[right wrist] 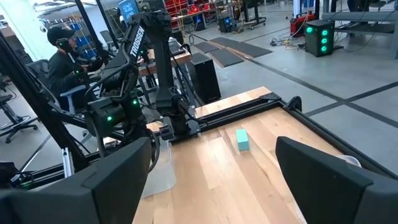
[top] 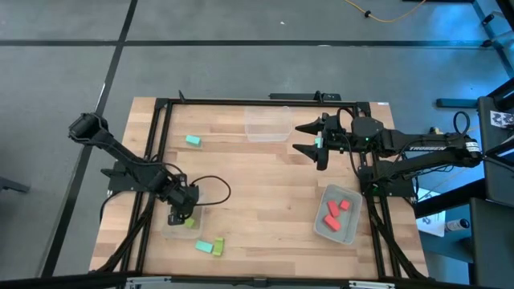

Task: Sort & place blocks by color
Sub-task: Put the top green block into the bottom transparent bin, then put the top right blue block into the top transparent bin

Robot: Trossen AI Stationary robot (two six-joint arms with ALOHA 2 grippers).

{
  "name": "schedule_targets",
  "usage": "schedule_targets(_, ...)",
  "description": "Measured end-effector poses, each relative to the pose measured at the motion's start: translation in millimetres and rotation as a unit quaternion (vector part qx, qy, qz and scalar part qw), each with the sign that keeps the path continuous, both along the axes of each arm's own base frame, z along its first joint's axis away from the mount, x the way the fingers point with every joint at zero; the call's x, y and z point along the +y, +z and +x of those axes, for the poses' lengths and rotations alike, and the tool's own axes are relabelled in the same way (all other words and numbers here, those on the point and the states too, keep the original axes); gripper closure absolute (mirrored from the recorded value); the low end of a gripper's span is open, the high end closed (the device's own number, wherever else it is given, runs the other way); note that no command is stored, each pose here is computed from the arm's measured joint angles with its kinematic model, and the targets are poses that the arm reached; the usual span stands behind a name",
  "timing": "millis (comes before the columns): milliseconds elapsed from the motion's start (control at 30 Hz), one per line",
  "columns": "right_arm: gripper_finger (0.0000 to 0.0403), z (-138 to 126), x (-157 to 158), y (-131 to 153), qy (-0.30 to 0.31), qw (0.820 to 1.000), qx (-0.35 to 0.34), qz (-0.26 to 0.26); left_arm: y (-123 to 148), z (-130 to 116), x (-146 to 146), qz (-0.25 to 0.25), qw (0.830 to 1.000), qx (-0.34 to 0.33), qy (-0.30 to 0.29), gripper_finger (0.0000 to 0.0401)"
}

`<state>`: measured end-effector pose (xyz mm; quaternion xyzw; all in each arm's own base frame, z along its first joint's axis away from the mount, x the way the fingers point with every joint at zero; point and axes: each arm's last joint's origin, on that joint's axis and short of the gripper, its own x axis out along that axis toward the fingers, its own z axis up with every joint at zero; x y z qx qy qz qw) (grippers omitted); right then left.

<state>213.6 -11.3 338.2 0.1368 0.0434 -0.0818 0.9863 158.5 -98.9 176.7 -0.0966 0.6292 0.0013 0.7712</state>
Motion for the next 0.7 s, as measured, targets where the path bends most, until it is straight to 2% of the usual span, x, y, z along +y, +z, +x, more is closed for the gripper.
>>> schedule_targets(700, 0.0056, 0.0, 0.0, 0.0, 0.000, 1.000, 0.000, -0.002, 0.1, 0.0, 0.1, 0.001, 1.000, 0.000, 0.000, 0.0249)
